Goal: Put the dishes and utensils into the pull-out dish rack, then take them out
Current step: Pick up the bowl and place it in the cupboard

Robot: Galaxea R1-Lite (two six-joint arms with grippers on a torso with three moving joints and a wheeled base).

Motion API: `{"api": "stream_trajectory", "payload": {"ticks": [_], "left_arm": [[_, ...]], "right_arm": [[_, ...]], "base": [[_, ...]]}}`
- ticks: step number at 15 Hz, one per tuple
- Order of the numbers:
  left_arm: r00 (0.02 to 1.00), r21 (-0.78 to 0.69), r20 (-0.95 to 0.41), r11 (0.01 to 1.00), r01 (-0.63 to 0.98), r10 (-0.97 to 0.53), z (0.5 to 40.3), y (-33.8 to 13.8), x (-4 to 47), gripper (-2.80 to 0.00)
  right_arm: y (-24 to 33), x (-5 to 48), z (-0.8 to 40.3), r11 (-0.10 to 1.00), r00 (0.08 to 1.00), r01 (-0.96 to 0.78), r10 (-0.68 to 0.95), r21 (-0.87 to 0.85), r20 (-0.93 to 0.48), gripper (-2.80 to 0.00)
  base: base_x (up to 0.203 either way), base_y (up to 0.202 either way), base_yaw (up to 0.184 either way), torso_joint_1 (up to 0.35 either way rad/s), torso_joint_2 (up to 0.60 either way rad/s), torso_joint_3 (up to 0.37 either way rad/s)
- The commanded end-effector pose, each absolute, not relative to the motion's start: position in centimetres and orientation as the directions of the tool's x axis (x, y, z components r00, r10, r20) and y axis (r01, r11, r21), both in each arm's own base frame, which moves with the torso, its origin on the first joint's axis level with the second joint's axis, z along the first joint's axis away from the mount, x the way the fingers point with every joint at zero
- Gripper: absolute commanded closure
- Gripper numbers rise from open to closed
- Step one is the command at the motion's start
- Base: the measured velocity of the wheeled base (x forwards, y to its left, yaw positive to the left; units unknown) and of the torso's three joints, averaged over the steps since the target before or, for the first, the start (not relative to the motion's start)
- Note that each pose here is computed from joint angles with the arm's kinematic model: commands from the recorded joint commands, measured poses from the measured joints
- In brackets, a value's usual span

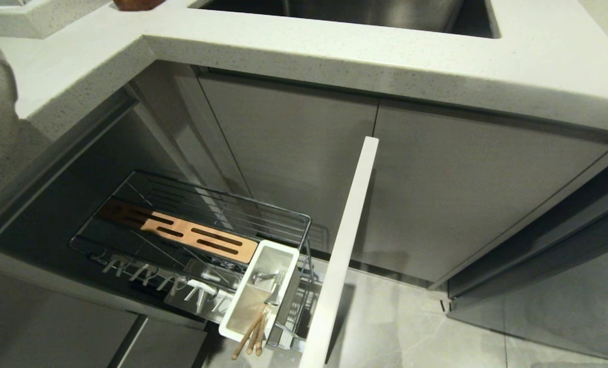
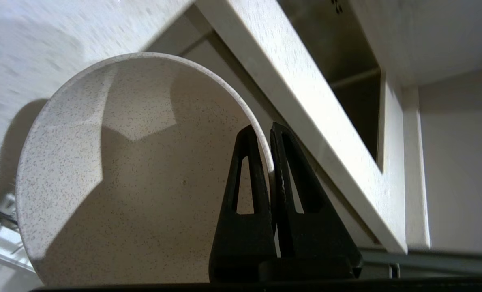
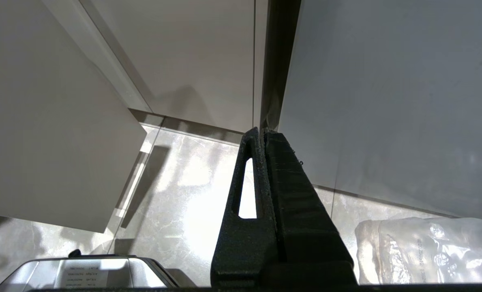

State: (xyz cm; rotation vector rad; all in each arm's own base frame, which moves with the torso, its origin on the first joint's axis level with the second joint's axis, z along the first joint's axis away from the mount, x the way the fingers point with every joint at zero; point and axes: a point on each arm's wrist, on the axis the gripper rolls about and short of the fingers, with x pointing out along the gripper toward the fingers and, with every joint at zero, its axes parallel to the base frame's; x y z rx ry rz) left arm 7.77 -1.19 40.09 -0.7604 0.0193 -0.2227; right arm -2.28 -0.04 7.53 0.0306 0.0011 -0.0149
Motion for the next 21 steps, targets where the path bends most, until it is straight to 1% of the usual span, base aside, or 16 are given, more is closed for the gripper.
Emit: {"api": "stream_trajectory", "payload": {"ticks": [1,6,10,12,14,16,18,21], "left_arm": [[0.967,-0.688,0.055,0.693,0.216,-0.247,39.0,-1.6,8.2,0.00],[0.928,-0.674,0.123,0.656,0.339,-0.353,36.9,-2.6,8.2,0.00],[0.898,-0.665,0.114,0.639,0.387,-0.425,35.9,-3.6,8.0,0.00],[0.891,-0.647,0.096,0.652,0.395,-0.444,34.7,-4.5,8.4,0.00],[0.898,-0.617,0.070,0.688,0.382,-0.435,33.3,-5.2,8.9,0.00],[0.918,-0.567,0.005,0.755,0.330,-0.398,32.0,-5.9,9.8,0.00],[0.921,-0.554,-0.027,0.773,0.310,-0.389,31.7,-6.2,10.2,0.00],[0.963,-0.535,-0.082,0.827,0.174,-0.255,30.9,-7.4,11.7,0.00]], "right_arm": [[0.0,-2.3,7.5,0.999,1.000,0.014,-0.014,0.031,-0.004,0.00],[0.0,-2.2,7.5,0.999,1.000,0.014,-0.014,0.031,-0.006,0.00],[0.0,-2.3,7.5,0.999,1.000,0.015,-0.015,0.031,-0.005,0.00],[0.0,-2.3,7.5,0.999,1.000,0.015,-0.015,0.031,-0.005,0.00],[0.0,-2.3,7.4,0.999,1.000,0.015,-0.015,0.031,-0.005,0.00],[0.0,-2.3,7.5,0.999,1.000,0.014,-0.014,0.031,-0.004,0.00],[0.0,-2.3,7.5,0.999,1.000,0.015,-0.015,0.031,-0.004,0.00],[0.0,-2.3,7.5,0.999,1.000,0.015,-0.015,0.031,-0.004,0.00]], "base": [[0.000,0.000,0.000,0.000,0.00,0.000],[0.000,0.000,0.000,0.000,0.00,0.000],[0.000,0.000,0.000,0.000,0.00,0.000],[0.000,0.000,0.000,0.000,0.00,0.000],[0.000,0.000,0.000,0.000,0.00,0.000],[0.000,0.000,0.000,0.000,0.00,0.000],[0.000,0.000,0.000,0.000,0.00,0.000],[0.000,0.000,0.000,0.000,0.00,0.000]]}}
